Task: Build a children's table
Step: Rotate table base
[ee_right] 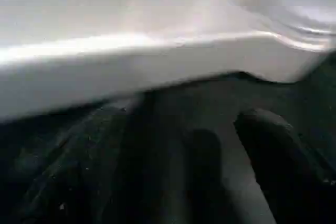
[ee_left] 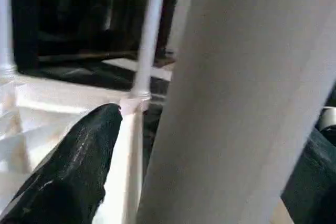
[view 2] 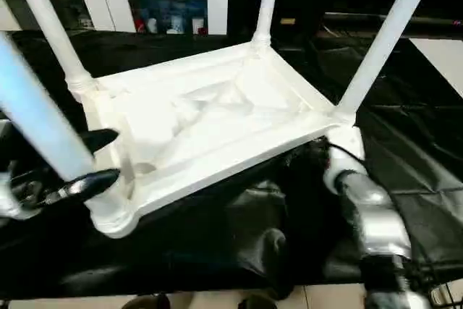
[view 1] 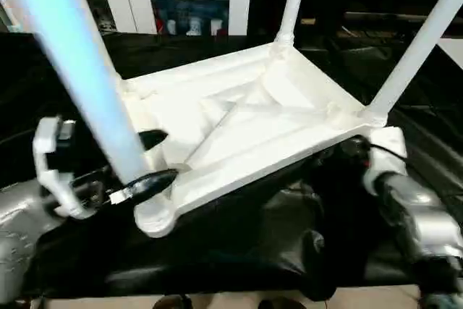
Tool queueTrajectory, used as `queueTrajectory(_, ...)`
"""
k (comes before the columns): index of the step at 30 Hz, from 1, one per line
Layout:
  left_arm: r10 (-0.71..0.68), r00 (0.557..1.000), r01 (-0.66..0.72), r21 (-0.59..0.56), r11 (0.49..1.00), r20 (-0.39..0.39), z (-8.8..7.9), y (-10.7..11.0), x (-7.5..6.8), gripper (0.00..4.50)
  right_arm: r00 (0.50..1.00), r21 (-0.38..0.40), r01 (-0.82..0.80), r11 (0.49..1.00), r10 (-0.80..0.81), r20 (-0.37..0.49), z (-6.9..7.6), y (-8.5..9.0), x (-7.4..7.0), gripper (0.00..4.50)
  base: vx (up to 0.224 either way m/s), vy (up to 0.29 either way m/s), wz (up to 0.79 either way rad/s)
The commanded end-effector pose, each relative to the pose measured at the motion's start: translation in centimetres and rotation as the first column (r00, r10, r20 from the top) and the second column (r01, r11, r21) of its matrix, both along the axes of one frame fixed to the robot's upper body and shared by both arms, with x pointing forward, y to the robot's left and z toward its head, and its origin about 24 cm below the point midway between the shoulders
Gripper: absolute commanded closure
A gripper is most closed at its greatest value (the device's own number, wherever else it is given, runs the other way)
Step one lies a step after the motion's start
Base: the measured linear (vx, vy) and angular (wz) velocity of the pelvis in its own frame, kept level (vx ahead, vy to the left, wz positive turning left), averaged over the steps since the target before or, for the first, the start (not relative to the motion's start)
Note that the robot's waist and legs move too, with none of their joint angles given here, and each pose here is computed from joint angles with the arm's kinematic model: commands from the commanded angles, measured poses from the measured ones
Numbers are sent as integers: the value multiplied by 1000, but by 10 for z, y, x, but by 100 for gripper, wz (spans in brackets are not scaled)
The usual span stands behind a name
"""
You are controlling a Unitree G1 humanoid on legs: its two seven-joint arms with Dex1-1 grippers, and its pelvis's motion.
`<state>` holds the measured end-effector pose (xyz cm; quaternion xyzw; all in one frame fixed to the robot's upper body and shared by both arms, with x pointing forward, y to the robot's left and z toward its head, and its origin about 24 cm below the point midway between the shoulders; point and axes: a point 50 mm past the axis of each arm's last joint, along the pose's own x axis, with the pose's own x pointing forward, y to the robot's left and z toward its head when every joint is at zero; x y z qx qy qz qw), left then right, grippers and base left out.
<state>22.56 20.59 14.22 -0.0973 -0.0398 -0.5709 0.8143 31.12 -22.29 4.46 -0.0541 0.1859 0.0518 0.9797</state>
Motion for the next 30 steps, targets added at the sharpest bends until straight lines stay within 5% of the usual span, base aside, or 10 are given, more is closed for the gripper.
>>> queueTrajectory(1, -96, 995, 95, 7, 995, 40, 7, -21, -1, 5, 998, 31, -58, 998, 58, 8, -1, 14, 8, 76, 0, 0, 0)
queueTrajectory(12, -271, 959, 273, -16, 962, 86, 16, -62, 1, 5, 963, 80, -268, 960, 265, 41, -1, 76, 24, 76, 0, 0, 0)
queueTrajectory(21, -355, 927, 360, -25, 933, 119, 18, -92, 8, 5, 921, 91, -389, 917, 384, 66, 0, 102, 27, 76, 0, 0, 0)
queueTrajectory(28, -316, 939, 316, 26, 949, 132, 10, -119, 25, 5, 885, 97, -465, 880, 459, 80, 2, 118, 26, 76, 0, 0, 0)
queueTrajectory(30, -242, 960, 232, 83, 969, 138, 6, -130, 41, 5, 874, 96, -486, 869, 479, 82, 1, 122, 25, 76, 0, 0, 0)
